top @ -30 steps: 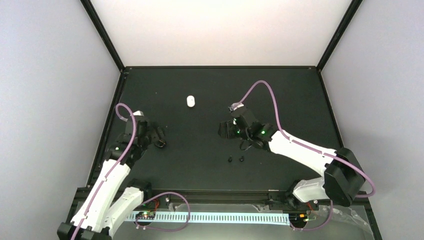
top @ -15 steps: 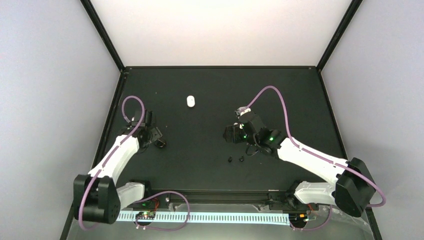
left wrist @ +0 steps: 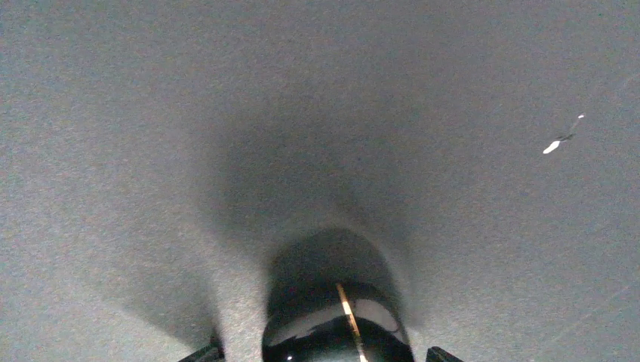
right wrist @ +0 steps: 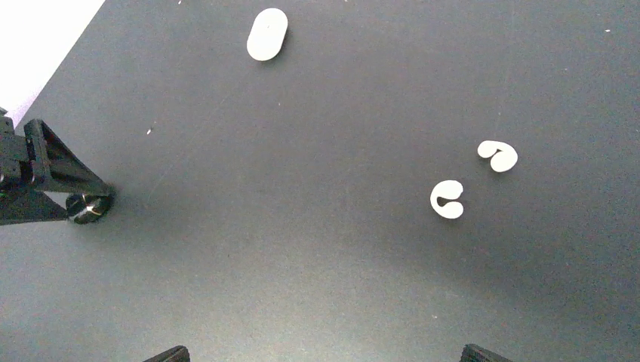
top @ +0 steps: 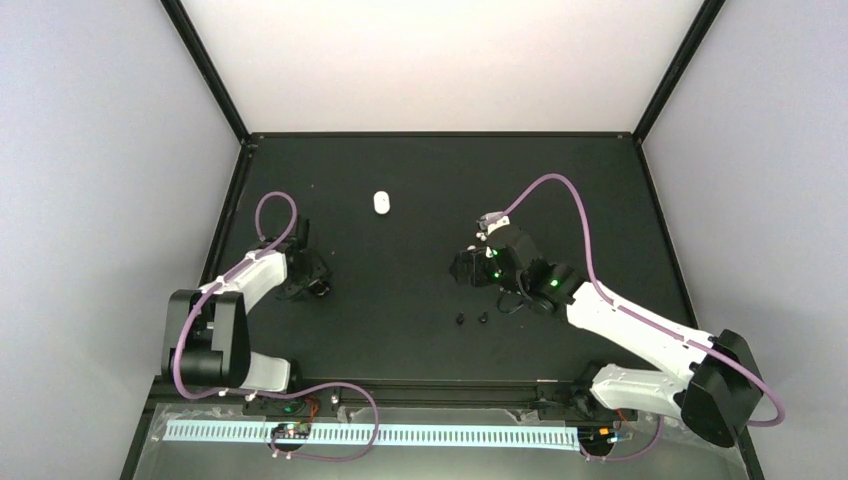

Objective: Insert the wireless bluetooth earbuds into the charging case
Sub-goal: Move the charging case to the center of the board.

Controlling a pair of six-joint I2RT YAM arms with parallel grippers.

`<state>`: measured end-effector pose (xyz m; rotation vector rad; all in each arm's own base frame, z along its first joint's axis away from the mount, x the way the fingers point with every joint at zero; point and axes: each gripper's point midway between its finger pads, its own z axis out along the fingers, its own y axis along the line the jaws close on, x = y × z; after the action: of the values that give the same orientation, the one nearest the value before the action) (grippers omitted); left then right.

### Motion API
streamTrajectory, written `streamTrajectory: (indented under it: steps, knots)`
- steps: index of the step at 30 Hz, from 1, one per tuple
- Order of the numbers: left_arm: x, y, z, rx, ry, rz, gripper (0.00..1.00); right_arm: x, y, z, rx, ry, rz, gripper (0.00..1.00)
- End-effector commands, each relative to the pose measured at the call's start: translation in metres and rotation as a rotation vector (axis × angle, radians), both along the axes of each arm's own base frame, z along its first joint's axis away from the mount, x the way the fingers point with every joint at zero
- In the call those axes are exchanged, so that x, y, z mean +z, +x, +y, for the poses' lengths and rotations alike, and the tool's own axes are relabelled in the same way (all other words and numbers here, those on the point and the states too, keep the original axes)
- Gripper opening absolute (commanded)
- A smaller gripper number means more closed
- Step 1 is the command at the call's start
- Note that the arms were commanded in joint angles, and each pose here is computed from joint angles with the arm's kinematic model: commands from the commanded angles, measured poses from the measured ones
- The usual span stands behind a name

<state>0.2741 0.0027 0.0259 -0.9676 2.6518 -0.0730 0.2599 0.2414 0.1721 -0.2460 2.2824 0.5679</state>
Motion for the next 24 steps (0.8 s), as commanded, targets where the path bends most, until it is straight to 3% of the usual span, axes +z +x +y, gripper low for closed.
streamTrajectory:
  steps: [1,5,13,17,24]
  knots:
    - [-0.001,0.013,-0.010,0.009,-0.066,-0.030,0.72,-0.002,-0.005,-0.011,-0.019,-0.020,-0.001,0.94]
    - [-0.007,0.012,-0.011,0.008,-0.074,-0.019,0.68,-0.002,-0.005,-0.013,-0.023,-0.028,-0.005,0.94]
    - [-0.005,0.015,-0.023,-0.023,-0.105,-0.043,0.47,-0.007,-0.008,-0.017,-0.029,-0.034,0.004,0.94]
    - [-0.002,0.017,-0.033,-0.042,-0.118,-0.055,0.40,-0.008,-0.009,-0.020,-0.035,-0.042,0.002,0.94]
    - [0.016,0.017,-0.067,-0.116,-0.145,-0.090,0.38,-0.005,-0.013,-0.029,-0.049,-0.050,-0.012,0.94]
